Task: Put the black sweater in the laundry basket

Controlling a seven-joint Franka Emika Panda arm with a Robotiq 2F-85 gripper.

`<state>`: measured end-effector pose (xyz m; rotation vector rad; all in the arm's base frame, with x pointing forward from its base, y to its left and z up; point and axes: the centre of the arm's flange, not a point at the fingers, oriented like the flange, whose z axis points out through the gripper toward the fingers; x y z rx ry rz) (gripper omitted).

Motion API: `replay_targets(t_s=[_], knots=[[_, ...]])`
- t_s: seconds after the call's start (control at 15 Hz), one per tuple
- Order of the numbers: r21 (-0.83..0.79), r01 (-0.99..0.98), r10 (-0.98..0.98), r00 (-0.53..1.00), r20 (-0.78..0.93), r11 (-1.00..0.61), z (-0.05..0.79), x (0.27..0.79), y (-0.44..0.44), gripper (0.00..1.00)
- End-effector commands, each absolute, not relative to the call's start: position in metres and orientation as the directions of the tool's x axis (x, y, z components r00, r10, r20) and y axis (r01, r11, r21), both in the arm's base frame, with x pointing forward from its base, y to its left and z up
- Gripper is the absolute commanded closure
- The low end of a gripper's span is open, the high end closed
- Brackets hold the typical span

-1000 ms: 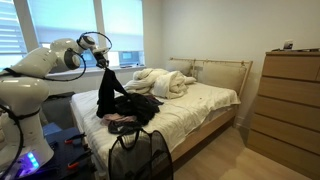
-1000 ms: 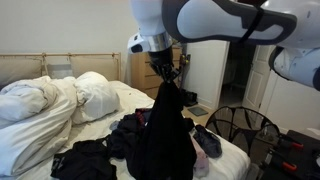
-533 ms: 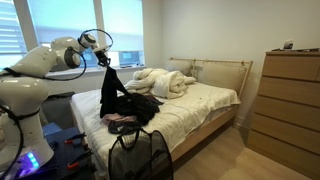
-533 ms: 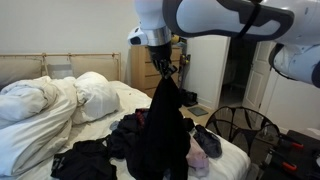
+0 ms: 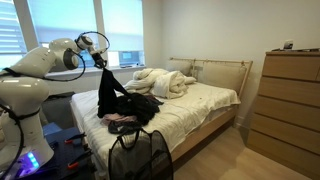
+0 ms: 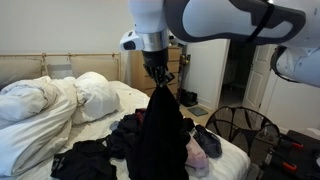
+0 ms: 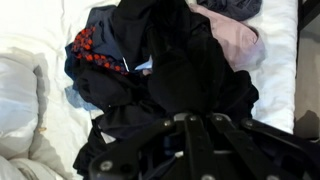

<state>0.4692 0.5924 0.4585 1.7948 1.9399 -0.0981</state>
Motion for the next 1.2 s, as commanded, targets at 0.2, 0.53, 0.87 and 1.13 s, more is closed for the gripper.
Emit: replay_targets(t_s=[0.2, 0.53, 0.87, 1.13], knots=[[0.195, 0.898, 0.881, -0.31, -0.358, 0.395, 0.472, 0.419, 0.702, 0.98], [0.256, 0.868, 0.879, -0.329, -0.345, 0.425, 0.481, 0.325, 0.738, 0.98], [0.324, 0.929, 0.958, -0.091, -0.272, 0.18, 0.504, 0.326, 0.688, 0.98], [0.328, 0.944, 0.967, 0.111, -0.23, -0.03, 0.522, 0.378, 0.621, 0.98]])
